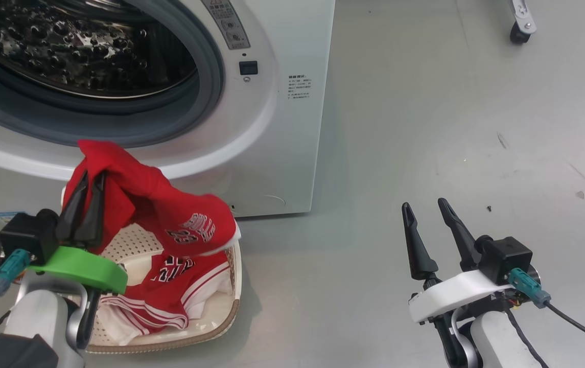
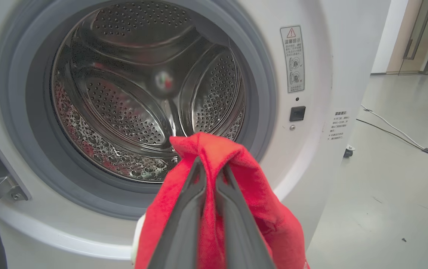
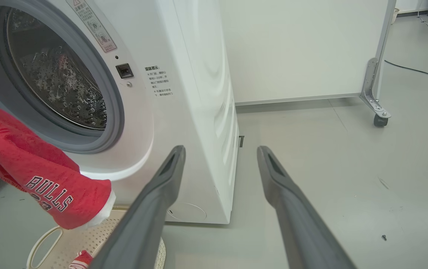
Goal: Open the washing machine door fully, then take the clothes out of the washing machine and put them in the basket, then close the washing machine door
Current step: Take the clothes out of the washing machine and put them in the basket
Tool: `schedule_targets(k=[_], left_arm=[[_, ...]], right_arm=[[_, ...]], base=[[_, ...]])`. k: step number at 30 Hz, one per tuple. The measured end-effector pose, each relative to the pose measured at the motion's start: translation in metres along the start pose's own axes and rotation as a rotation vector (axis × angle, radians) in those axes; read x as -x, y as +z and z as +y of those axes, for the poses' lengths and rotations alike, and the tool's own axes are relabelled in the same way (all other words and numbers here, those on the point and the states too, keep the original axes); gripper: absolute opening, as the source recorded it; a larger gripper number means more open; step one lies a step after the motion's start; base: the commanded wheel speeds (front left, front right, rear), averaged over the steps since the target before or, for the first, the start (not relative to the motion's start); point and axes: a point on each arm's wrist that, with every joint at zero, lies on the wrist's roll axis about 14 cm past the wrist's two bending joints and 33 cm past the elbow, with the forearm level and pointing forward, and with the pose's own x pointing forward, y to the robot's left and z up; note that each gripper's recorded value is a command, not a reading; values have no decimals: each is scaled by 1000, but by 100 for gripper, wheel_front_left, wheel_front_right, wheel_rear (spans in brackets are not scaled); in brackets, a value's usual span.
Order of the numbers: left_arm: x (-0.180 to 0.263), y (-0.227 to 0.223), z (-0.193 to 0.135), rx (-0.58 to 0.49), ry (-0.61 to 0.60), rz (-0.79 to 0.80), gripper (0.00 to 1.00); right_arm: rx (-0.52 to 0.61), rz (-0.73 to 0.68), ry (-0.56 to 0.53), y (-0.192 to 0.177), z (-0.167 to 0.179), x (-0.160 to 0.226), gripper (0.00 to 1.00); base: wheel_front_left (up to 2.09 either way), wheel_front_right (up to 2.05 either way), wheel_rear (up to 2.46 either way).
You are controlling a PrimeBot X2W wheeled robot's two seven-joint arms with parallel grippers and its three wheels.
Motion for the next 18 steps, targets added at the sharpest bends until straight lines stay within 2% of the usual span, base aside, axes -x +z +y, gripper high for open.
schedule_targets(k=[18], left_arm=[[14, -102, 15, -22, 4, 295, 0]], right_arm=[[12, 58, -22, -21, -14, -16, 100]], base=[[0, 0, 0]])
